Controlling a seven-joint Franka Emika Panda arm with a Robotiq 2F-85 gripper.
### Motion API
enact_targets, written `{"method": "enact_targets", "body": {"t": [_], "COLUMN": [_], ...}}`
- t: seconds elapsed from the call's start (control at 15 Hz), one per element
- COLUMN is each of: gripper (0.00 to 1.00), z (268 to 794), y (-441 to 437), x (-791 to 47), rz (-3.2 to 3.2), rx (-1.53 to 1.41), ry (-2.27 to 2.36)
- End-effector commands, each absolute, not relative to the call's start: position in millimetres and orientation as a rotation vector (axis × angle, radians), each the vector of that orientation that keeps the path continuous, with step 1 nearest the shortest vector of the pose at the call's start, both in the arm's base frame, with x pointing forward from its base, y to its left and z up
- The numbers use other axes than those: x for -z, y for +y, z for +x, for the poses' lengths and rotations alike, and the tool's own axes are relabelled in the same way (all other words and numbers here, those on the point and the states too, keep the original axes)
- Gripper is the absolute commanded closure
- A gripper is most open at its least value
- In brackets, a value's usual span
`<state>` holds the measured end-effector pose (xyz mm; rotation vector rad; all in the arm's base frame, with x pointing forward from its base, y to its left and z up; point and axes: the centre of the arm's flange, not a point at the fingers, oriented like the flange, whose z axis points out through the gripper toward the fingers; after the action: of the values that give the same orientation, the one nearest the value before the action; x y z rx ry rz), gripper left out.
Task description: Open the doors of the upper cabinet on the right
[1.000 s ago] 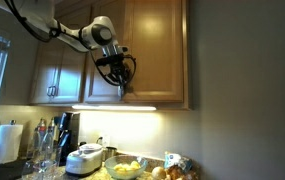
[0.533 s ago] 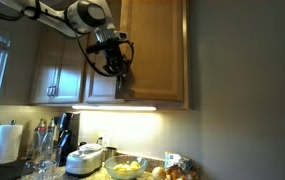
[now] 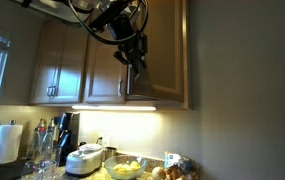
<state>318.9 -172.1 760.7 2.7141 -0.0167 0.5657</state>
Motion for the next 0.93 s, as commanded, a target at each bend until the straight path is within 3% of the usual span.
{"method": "enact_targets", "body": {"t": [0.0, 0.33, 0.87], "gripper": [0.34, 0.02, 0.0], "z": [322.5, 324.6, 339.9], "y": [-178.5, -143.7, -84.2], "x": [-736.3, -721.2, -687.1], "rz": [2.627, 2.59, 2.611], "rx": [-0.388, -0.254, -0.127], "ry": [-0.028, 0.216, 0.625]}}
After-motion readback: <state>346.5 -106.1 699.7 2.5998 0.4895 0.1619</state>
